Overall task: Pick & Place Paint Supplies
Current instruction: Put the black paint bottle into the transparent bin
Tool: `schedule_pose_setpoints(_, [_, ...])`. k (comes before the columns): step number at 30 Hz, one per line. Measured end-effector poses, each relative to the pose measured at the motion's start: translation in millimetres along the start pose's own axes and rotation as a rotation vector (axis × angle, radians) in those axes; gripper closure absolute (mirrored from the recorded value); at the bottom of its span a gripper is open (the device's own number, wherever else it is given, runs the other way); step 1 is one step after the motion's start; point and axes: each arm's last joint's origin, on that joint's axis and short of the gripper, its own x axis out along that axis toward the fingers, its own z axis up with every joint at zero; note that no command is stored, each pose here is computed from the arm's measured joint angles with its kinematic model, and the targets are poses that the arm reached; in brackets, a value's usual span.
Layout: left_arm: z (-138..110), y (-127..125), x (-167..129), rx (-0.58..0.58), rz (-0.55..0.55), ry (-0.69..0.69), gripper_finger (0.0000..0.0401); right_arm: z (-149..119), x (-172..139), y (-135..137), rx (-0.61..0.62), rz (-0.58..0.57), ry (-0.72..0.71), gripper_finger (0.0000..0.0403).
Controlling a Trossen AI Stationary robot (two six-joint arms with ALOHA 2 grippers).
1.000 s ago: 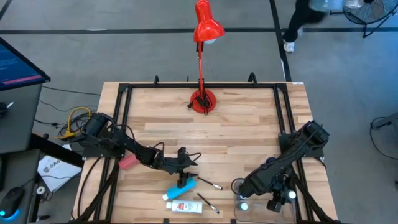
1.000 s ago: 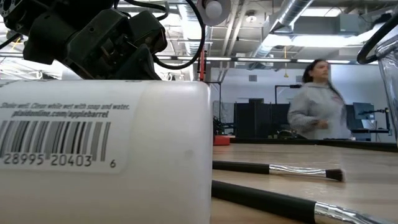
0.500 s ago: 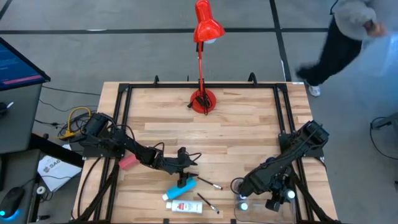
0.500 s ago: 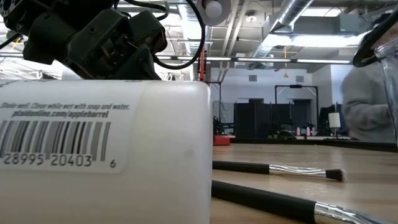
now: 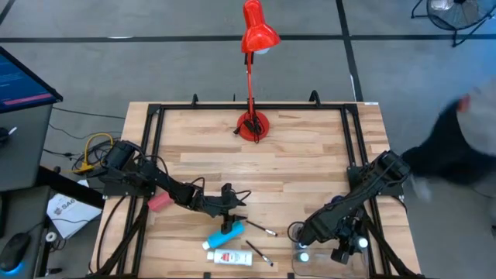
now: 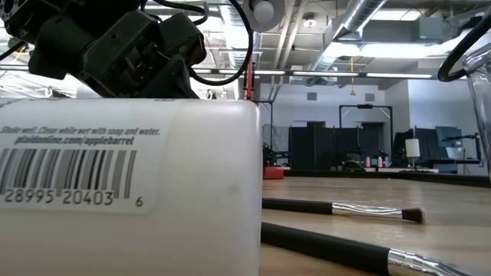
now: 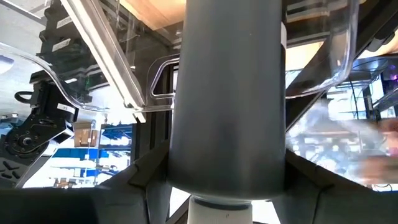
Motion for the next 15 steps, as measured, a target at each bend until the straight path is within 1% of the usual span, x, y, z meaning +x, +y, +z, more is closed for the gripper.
schedule_pose_setpoints(3, [-0.4,-1.0,-0.4,0.002,-0.003,0.001,0.0192,5.1,2.4,1.4,0.004,-0.009,0.009,0.0199])
schedule_pose_setpoints(8, [-0.7,-1.8,-0.6,0.003,-0.006,0.001,0.0192,14.0,8.1,5.0,-0.029,-0.019,0.041,0.0199])
schedule_pose_setpoints(15, [-0.7,-1.8,-0.6,0.003,-0.005,0.001,0.0192,15.3,8.5,4.9,-0.044,-0.022,0.047,0.0199])
